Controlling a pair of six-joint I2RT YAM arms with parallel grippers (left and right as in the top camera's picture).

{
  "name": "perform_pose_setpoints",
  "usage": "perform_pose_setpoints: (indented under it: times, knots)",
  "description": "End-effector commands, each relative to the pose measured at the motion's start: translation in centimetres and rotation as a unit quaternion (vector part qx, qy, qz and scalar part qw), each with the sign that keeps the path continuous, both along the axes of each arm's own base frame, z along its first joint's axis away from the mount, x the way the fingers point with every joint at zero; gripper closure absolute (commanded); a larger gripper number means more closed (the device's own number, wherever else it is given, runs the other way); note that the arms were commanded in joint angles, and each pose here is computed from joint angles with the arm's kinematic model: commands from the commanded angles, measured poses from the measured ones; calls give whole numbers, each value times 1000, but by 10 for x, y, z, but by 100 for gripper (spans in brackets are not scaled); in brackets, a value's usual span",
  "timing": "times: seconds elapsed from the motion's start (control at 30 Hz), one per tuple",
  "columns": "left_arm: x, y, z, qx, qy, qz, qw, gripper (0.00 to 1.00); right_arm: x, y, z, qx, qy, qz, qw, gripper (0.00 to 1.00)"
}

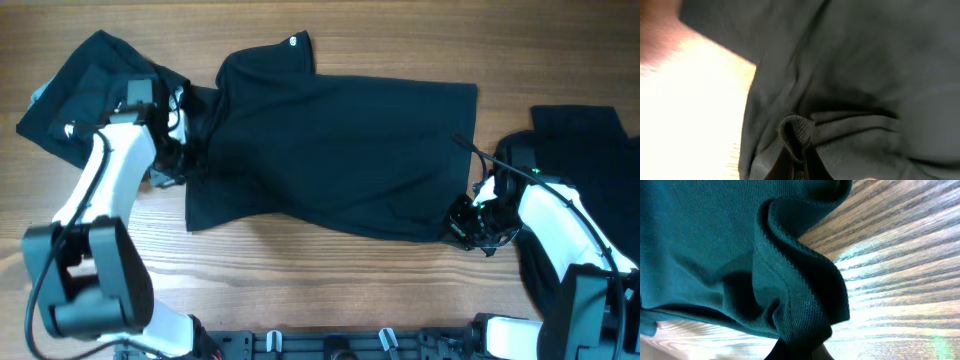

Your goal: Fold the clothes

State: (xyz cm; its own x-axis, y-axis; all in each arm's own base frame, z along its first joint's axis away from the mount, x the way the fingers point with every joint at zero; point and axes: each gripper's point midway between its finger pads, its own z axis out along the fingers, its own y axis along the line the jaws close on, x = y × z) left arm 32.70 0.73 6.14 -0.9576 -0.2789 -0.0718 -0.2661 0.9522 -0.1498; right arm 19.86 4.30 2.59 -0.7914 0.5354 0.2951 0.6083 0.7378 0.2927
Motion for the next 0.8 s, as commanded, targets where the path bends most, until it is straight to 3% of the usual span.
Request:
perform_pose_setpoints:
  times: [0.0,0.17,0.37,0.47,0.6,0.77]
  knots:
    - [21,-6,42,-17,-75,-6,997,96,10,-3,2,0,-13,-14,1000,96]
    - [30,-14,50,-35,-100,-13,994,96,21,-8,1,-3,-29,-39,999,96]
    - [59,-32,61,-27,-165,-47,985,96,31,-6,3,5,-41,-60,997,96]
    - [60,-32,59,-6,-165,-51,985,96,46,11,14,66,-90,-33,993,96]
    - [59,-31,58,6,-162,-52,985,96,61,14,19,81,-123,-34,988,96]
    - [59,-29,58,11,-162,-52,985,96,69,-2,19,81,-112,-106,985,96]
